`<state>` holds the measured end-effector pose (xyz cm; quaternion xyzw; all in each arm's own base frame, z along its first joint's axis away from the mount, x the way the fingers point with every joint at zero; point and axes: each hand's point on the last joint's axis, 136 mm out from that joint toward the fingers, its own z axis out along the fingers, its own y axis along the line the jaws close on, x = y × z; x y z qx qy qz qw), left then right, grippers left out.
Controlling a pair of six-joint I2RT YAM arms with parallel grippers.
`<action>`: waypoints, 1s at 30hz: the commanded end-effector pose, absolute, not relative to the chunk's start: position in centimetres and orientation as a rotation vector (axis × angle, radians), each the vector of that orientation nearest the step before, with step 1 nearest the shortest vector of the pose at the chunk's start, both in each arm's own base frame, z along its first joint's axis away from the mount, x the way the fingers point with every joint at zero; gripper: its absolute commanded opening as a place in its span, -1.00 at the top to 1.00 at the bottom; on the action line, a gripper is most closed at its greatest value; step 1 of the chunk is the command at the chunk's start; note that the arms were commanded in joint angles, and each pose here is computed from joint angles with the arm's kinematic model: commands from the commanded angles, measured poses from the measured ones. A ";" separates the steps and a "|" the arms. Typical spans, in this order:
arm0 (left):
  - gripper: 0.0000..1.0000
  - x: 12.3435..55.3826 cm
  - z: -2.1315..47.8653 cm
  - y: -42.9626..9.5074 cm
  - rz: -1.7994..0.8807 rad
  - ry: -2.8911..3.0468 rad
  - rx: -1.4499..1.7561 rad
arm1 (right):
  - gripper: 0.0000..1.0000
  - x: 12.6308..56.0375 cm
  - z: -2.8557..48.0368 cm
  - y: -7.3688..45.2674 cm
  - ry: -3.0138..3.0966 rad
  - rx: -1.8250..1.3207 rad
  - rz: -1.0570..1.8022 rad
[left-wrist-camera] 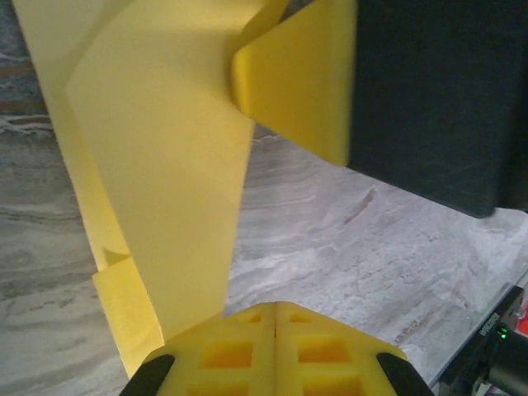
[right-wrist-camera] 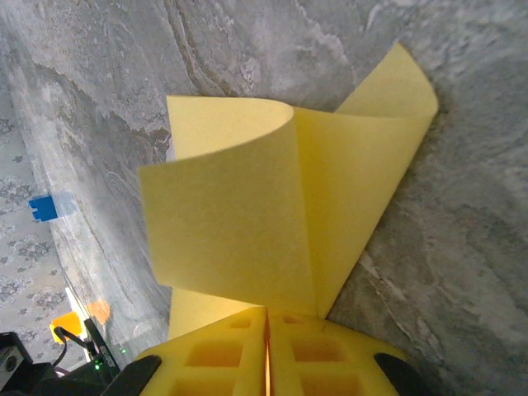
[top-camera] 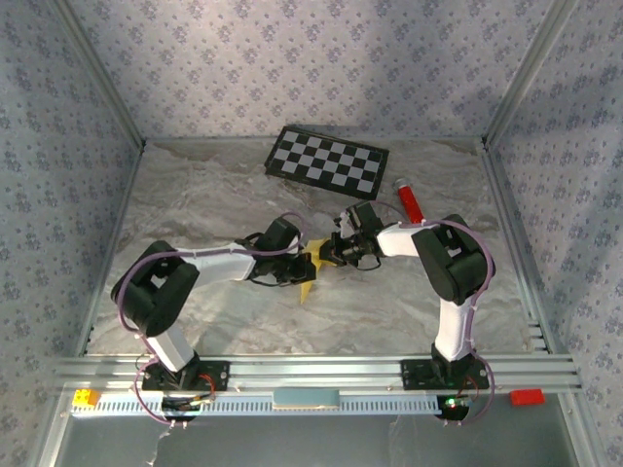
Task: Fold a paper plane with a square sheet of paper (pick it up from the middle)
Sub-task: Fold the wing for the fifth time at the center of the table.
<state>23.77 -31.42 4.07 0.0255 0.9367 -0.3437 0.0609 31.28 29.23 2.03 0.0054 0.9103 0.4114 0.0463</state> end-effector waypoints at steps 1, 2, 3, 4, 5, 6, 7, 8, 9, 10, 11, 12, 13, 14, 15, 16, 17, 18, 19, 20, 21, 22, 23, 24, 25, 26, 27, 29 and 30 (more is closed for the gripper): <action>0.98 24.0 3.3 -31.0 -0.982 2.838 0.093 | 0.79 29.3 -1.9 27.7 2.929 0.111 1.100; 0.98 23.9 3.0 -31.0 -0.978 2.842 0.094 | 0.79 29.3 -1.9 27.7 2.928 0.111 1.101; 0.99 23.8 2.7 -30.8 -0.976 2.845 0.088 | 0.79 29.3 -1.9 27.7 2.929 0.111 1.100; 0.98 23.6 2.3 -30.5 -0.966 2.850 0.078 | 0.79 29.3 -1.9 27.7 2.929 0.111 1.100; 0.99 23.4 2.0 -30.4 -0.962 2.855 0.072 | 0.80 29.3 -1.9 27.7 2.928 0.109 1.101; 0.98 23.2 1.8 -30.2 -0.960 2.859 0.066 | 0.79 29.3 -1.8 27.7 2.926 0.111 1.101; 0.99 23.0 1.5 -30.0 -0.957 2.863 0.062 | 0.79 29.3 -1.8 27.7 2.927 0.110 1.101; 0.98 22.8 1.3 -29.9 -0.956 2.868 0.056 | 0.80 29.3 -1.9 27.7 2.929 0.110 1.099; 0.98 22.6 1.0 -29.6 -0.951 2.873 0.051 | 0.79 29.3 -1.9 27.7 2.929 0.111 1.100; 0.98 22.5 0.8 -29.5 -0.953 2.874 0.046 | 0.79 29.3 -1.9 27.7 2.930 0.110 1.100; 0.98 22.3 0.6 -29.4 -0.957 2.876 0.039 | 0.79 29.3 -1.9 27.7 2.928 0.110 1.101; 0.98 22.1 0.4 -29.4 -0.964 2.880 0.036 | 0.79 29.2 -1.9 27.7 2.930 0.110 1.100; 0.99 21.9 0.2 -29.2 -0.962 2.887 0.033 | 0.79 29.3 -1.9 27.7 2.930 0.110 1.100; 0.99 21.8 0.0 -29.1 -0.954 2.894 0.031 | 0.79 29.3 -1.9 27.7 2.929 0.111 1.102; 1.00 21.5 -0.2 -28.9 -0.947 2.902 0.031 | 0.79 29.3 -1.8 27.8 2.926 0.107 1.105; 1.00 21.3 -0.3 -28.6 -0.943 2.907 0.027 | 0.79 29.5 -1.6 27.8 2.918 0.103 1.110; 1.00 21.1 -0.4 -28.4 -0.939 2.910 0.020 | 0.79 29.5 -1.4 27.9 2.913 0.103 1.117; 1.00 20.8 -0.5 -28.1 -0.935 2.919 0.020 | 0.78 29.7 -0.9 28.0 2.901 0.096 1.132; 1.00 20.4 -0.7 -27.9 -0.928 2.926 0.027 | 0.77 30.1 -0.3 28.2 2.883 0.090 1.149; 1.00 20.2 -0.8 -27.6 -0.921 2.929 0.034 | 0.76 30.4 0.4 28.3 2.863 0.078 1.162; 1.00 19.8 -1.0 -27.3 -0.912 2.937 0.050 | 0.75 30.7 1.3 28.3 2.841 0.067 1.171; 1.00 19.4 -1.2 -26.9 -0.902 2.946 0.062 | 0.74 31.0 2.3 28.4 2.816 0.048 1.183; 1.00 19.1 -1.4 -26.7 -0.897 2.950 0.077 | 0.73 31.2 3.2 28.6 2.792 0.025 1.198; 1.00 18.9 -1.5 -26.6 -0.896 2.954 0.089 | 0.73 31.2 4.1 28.7 2.771 -0.003 1.209; 1.00 18.7 -1.6 -26.4 -0.893 2.959 0.099 | 0.73 31.3 4.9 28.7 2.752 -0.026 1.213; 1.00 18.5 -1.7 -26.4 -0.895 2.963 0.107 | 0.72 31.2 5.5 28.8 2.738 -0.048 1.221; 1.00 18.4 -1.8 -26.4 -0.900 2.966 0.116 | 0.72 30.9 6.1 28.9 2.724 -0.071 1.230; 1.00 18.4 -1.8 -26.4 -0.905 2.965 0.120 | 0.71 30.4 6.7 29.1 2.709 -0.105 1.237; 1.00 18.3 -1.9 -26.4 -0.903 2.966 0.122 | 0.71 30.1 6.8 29.2 2.703 -0.122 1.238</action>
